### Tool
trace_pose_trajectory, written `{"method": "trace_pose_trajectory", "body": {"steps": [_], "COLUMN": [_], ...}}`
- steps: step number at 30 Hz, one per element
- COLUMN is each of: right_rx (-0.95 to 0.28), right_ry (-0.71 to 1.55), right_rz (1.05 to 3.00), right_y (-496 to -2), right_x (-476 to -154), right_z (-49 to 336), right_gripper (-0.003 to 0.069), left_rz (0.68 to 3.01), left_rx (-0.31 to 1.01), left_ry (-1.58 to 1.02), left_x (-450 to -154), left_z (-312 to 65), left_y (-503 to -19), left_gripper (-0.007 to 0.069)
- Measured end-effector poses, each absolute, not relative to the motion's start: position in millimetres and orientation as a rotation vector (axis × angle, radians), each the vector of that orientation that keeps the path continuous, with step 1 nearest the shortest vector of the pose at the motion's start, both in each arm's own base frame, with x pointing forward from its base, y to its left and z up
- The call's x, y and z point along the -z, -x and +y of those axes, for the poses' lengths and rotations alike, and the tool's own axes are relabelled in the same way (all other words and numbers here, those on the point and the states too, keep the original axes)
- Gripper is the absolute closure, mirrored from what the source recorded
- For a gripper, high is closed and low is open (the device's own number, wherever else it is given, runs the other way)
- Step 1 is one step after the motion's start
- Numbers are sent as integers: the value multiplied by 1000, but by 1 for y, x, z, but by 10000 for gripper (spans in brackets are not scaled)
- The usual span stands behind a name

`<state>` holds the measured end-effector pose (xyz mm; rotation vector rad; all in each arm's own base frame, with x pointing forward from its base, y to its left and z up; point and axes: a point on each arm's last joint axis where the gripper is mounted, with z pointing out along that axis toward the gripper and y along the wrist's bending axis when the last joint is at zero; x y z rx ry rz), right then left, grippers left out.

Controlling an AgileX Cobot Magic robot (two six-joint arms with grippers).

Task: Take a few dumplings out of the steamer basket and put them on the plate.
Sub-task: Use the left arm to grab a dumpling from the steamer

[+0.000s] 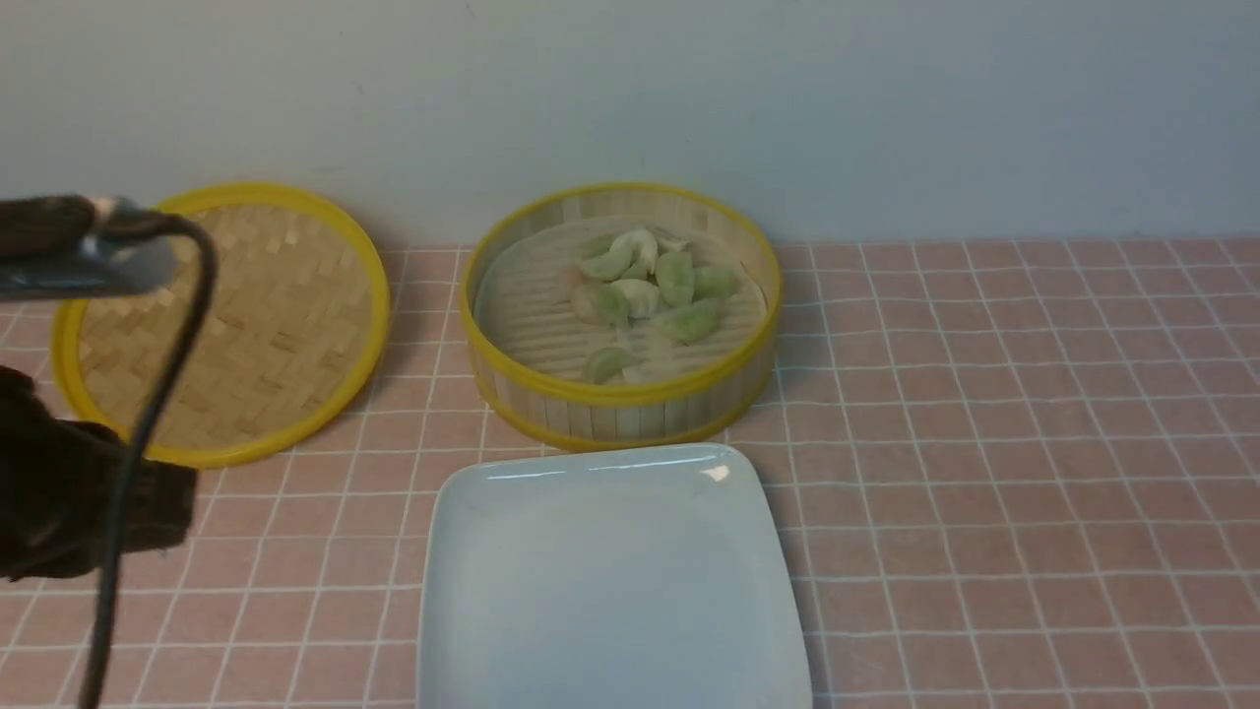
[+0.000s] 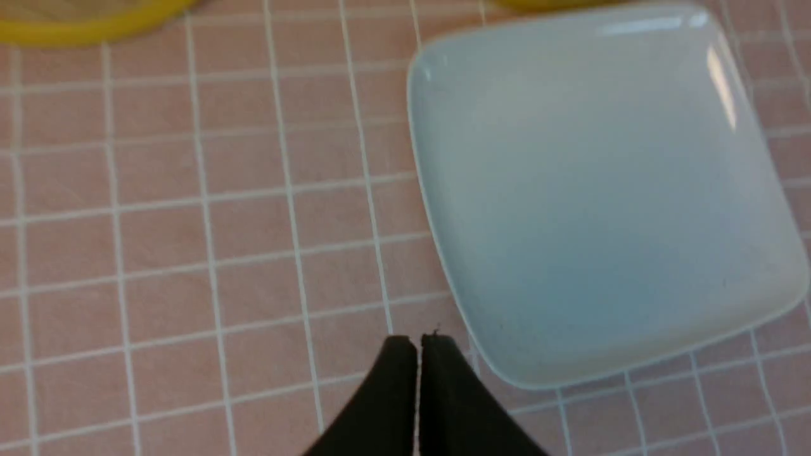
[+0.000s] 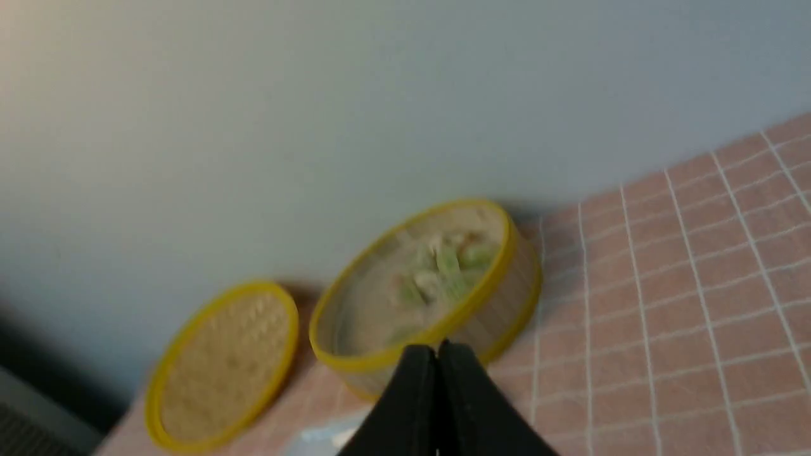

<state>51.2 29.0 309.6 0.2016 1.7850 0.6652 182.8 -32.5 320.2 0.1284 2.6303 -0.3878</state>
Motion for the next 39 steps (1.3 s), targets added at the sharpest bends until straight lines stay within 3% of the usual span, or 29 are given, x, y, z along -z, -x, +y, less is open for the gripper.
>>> {"method": "trace_pose_trajectory", "body": {"steps": [1,4,7,12,16,24,26,31,35,39], "right_rx": [-650,-548,-470,-396,-395,-399,-397,-394,-393,-394], "right_ry": [-185,-13,76,106,96,86,88,93,101,102], "right_rz": [1801,2082,2282,2441,2534,2610,2609,2620,2641,2644], "right_y": [-52,-77,-104,-145,-171,-187,-186,-186,-184,-184], "right_x": [-311,-334,-343,-343,-332,-318,-318,-318,-317,-317], "right_z": [29,34,34,32,32,33,33,33,33,33], "right_gripper": [673,673,673,673,672,669,669,669,666,665], "left_rz": [2637,2719,2717,2651,2637,2642,2636,2626,2622,2605], "left_rx": [394,427,441,437,439,388,351,276,260,241], "left_ry": [-131,-196,-209,-274,-431,-658,-709,-795,-799,-788], "left_x": [-319,-300,-304,-331,-343,-315,-301,-256,-226,-203], "left_z": [-33,-36,-38,-48,-80,-145,-161,-196,-207,-210], "left_y": [-184,-211,-235,-279,-319,-386,-401,-433,-451,-462], "left_gripper": [631,631,631,631,631,622,594,431,260,156]}}
